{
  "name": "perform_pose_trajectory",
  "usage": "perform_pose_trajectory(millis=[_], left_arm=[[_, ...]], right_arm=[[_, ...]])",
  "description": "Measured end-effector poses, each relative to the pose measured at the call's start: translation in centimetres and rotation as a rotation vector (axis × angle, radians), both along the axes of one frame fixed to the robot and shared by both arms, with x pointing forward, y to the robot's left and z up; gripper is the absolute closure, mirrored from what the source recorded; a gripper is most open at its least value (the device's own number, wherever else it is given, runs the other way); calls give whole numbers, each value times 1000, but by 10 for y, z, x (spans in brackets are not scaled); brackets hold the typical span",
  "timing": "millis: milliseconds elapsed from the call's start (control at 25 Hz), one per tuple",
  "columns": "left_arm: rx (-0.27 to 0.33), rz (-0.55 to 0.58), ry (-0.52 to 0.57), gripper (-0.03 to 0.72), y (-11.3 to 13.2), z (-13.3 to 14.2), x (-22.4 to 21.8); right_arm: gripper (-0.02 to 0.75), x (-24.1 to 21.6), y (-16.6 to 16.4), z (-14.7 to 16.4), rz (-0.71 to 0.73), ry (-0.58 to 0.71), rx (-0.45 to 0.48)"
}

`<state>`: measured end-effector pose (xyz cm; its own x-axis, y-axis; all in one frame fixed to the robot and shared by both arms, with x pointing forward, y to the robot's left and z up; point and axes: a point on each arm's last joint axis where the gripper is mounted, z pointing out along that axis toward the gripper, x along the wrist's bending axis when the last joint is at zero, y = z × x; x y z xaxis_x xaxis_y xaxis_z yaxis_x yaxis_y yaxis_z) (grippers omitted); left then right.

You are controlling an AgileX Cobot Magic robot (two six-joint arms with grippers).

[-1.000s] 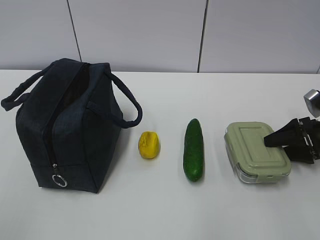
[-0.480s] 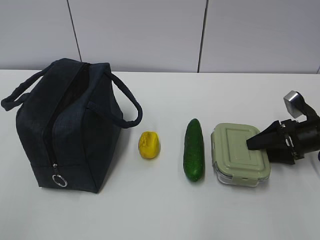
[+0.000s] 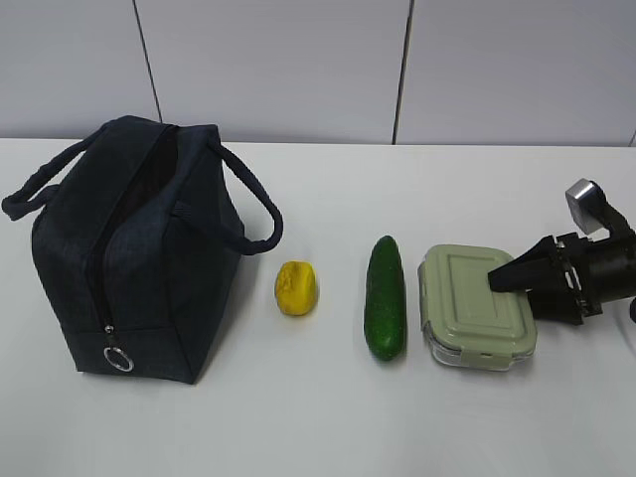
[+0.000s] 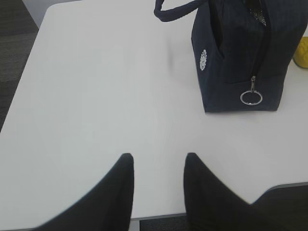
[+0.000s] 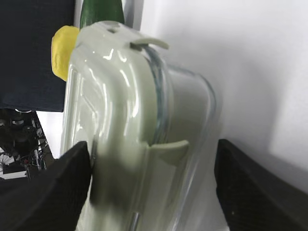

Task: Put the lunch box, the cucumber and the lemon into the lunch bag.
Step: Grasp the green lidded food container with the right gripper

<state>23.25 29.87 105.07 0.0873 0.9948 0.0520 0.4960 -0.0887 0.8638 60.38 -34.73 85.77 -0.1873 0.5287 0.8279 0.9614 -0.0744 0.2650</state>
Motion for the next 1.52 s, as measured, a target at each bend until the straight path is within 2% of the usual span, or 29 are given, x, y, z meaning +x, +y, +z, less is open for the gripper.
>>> perform_pose_trajectory(millis=[800, 920, 1160, 1520], left_arm=[[0, 0, 0, 449, 0, 0, 0], [0, 0, 0, 449, 0, 0, 0], [0, 0, 0, 449, 0, 0, 0], [0, 0, 0, 449, 0, 0, 0]], right_arm=[[158, 2, 23, -1, 41, 6, 5], [195, 2, 23, -1, 42, 7, 7], [344, 2, 24, 1, 41, 8, 34], [366, 2, 24, 1, 43, 7, 36]])
